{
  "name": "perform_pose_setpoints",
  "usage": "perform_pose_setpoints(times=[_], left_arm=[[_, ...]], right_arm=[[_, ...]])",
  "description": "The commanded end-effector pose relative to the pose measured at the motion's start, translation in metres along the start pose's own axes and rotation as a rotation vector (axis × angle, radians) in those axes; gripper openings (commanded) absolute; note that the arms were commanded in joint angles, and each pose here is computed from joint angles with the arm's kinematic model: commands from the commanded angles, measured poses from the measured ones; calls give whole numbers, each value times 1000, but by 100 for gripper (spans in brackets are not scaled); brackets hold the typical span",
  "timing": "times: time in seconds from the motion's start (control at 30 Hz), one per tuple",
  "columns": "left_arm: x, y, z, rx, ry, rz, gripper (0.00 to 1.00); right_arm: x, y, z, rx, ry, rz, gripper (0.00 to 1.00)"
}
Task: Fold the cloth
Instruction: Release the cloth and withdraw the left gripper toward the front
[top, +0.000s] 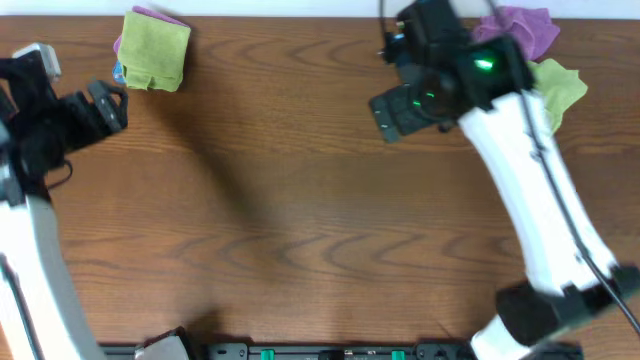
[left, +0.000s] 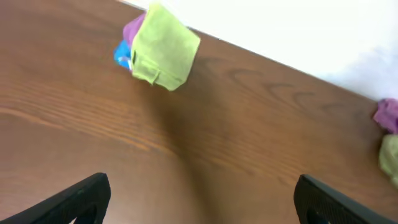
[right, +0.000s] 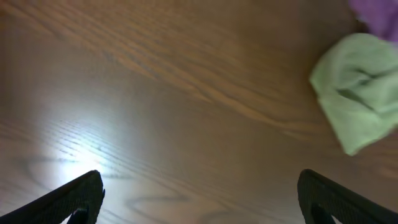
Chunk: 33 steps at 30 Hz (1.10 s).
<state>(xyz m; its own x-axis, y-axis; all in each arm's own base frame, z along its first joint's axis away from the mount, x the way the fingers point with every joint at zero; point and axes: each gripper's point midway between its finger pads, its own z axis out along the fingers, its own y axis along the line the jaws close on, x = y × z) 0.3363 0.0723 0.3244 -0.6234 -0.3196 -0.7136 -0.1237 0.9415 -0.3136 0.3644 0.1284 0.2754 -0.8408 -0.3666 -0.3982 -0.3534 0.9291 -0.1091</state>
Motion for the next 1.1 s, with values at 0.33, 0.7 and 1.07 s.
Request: perform_pose_setpoints(times=[0.33,0.7,1.07], left_arm=[[98,-62,-98,-11,-24,320,95],[145,-65,-113,58,-77,327,95],[169,-59,-112,52,25,293,95]], right_arm=[[86,-16,-114,24,-266,16,99],[153,-8,-104,2,-311,32,99],[160,-8,-102,-4,-279,46,99]])
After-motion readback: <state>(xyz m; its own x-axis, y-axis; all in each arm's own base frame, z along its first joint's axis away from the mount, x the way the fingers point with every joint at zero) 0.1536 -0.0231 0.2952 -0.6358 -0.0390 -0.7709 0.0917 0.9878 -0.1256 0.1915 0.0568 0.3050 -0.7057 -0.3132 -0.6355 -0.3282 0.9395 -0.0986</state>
